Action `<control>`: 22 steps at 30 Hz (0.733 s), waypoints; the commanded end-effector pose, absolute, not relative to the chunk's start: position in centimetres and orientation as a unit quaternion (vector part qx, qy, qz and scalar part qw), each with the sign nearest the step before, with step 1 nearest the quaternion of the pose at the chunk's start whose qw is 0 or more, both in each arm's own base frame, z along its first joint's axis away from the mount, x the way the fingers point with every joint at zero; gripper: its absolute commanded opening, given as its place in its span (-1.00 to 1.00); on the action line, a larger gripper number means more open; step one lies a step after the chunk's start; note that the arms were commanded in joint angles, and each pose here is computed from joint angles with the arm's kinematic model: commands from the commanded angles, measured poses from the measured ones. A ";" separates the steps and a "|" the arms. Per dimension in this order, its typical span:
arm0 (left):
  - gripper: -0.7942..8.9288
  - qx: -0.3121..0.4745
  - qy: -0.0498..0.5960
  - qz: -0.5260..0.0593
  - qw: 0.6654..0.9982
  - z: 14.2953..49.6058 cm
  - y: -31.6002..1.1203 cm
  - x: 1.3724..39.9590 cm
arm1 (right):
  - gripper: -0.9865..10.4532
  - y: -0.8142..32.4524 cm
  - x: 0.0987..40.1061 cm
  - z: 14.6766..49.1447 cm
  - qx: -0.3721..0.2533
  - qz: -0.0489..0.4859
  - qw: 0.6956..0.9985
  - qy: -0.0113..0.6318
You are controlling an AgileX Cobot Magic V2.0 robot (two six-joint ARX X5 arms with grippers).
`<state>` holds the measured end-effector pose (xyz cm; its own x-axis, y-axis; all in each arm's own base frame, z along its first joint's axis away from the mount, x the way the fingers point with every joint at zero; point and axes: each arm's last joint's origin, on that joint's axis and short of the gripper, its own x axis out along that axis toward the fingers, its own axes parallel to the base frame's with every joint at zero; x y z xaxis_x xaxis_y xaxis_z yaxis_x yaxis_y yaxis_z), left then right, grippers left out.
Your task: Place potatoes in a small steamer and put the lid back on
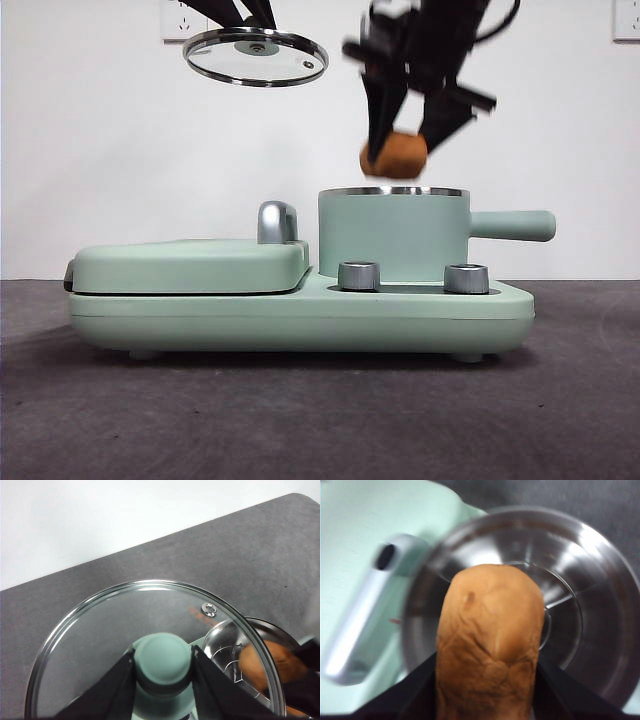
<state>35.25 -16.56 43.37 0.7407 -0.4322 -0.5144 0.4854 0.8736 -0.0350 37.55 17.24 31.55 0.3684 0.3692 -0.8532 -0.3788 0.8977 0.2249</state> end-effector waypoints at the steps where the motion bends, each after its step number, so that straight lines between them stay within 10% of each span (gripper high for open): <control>1: -0.81 0.048 0.228 -0.254 0.939 45.0 -16.6 34.7 | -0.60 17.7 38.6 30.3 -0.017 0.233 0.820 0.523; 22: -0.81 0.046 0.232 -0.256 0.937 45.0 -16.8 34.6 | -0.23 17.7 39.4 29.0 -0.032 0.232 0.815 0.529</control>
